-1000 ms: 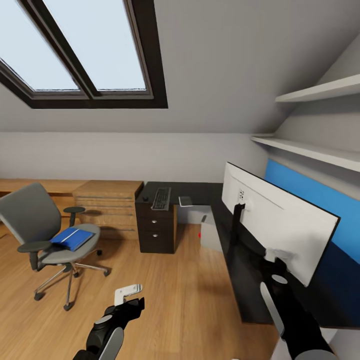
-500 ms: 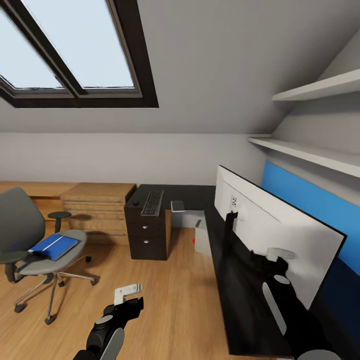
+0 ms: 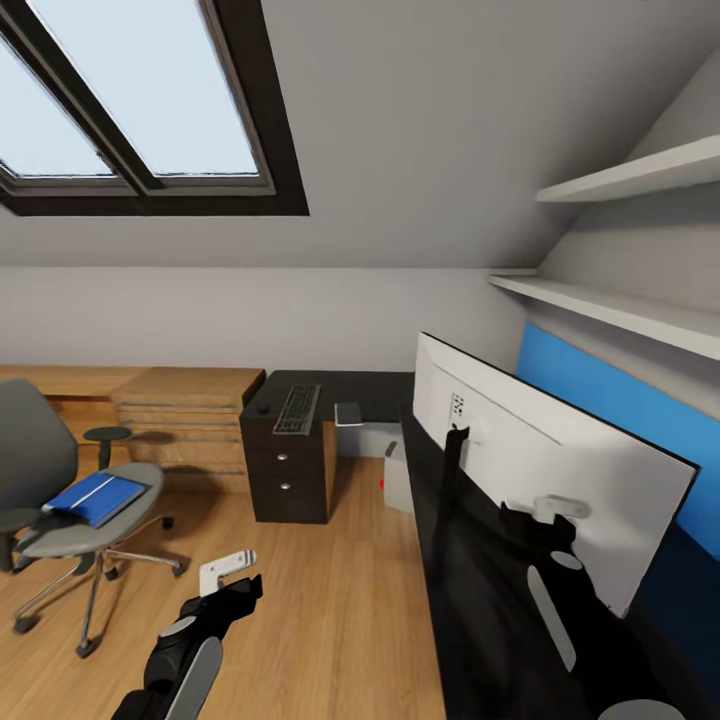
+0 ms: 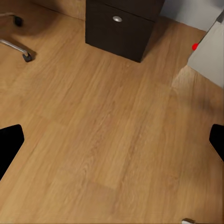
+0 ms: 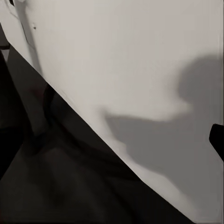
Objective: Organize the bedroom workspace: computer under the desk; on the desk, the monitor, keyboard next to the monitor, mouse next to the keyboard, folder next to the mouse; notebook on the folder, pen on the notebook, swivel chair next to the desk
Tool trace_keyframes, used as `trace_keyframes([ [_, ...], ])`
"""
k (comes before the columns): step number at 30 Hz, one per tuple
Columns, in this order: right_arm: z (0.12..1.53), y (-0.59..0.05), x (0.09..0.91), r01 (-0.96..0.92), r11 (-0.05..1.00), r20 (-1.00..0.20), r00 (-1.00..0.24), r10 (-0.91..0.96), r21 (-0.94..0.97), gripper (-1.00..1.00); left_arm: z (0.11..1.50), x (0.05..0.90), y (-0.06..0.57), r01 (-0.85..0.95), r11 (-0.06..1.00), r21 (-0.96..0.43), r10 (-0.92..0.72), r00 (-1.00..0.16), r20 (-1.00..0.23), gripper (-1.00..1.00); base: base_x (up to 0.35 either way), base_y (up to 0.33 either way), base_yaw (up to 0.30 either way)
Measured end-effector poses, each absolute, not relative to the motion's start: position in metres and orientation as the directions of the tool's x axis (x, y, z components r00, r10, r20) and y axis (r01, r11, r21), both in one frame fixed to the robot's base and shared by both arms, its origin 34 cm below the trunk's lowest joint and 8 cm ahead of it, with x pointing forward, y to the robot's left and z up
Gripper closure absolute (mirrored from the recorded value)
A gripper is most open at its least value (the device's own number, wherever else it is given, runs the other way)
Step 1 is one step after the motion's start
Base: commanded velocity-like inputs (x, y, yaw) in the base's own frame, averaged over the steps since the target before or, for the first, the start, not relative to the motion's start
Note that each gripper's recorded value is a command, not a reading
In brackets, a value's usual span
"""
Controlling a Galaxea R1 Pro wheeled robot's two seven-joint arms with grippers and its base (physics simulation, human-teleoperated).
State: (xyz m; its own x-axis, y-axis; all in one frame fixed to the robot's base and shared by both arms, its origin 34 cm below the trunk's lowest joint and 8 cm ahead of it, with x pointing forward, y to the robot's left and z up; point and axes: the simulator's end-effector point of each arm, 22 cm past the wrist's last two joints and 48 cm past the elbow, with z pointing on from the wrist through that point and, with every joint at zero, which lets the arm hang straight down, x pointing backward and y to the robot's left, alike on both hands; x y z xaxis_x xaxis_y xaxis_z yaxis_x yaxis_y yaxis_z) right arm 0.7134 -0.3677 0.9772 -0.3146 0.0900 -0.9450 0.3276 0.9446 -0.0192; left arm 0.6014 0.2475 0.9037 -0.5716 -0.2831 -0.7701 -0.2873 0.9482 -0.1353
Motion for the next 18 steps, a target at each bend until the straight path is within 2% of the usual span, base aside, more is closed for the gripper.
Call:
trace_keyframes([
  [10,0.972,-0.360,0.714,0.293,0.956,-0.940,-0.327,0.095,-0.005,-1.00,0.913,0.603,0.262,-0.319,0.936,-0.150,-0.310,-0.545,-0.779,-1.00,0.000,0.000,-0.207],
  [18,0.972,-0.360,0.714,0.293,0.956,-0.941,-0.326,0.094,-0.005,-1.00,0.913,0.602,0.288,-0.376,0.912,-0.163,-0.354,-0.523,-0.776,-1.00,0.000,0.000,-0.026],
])
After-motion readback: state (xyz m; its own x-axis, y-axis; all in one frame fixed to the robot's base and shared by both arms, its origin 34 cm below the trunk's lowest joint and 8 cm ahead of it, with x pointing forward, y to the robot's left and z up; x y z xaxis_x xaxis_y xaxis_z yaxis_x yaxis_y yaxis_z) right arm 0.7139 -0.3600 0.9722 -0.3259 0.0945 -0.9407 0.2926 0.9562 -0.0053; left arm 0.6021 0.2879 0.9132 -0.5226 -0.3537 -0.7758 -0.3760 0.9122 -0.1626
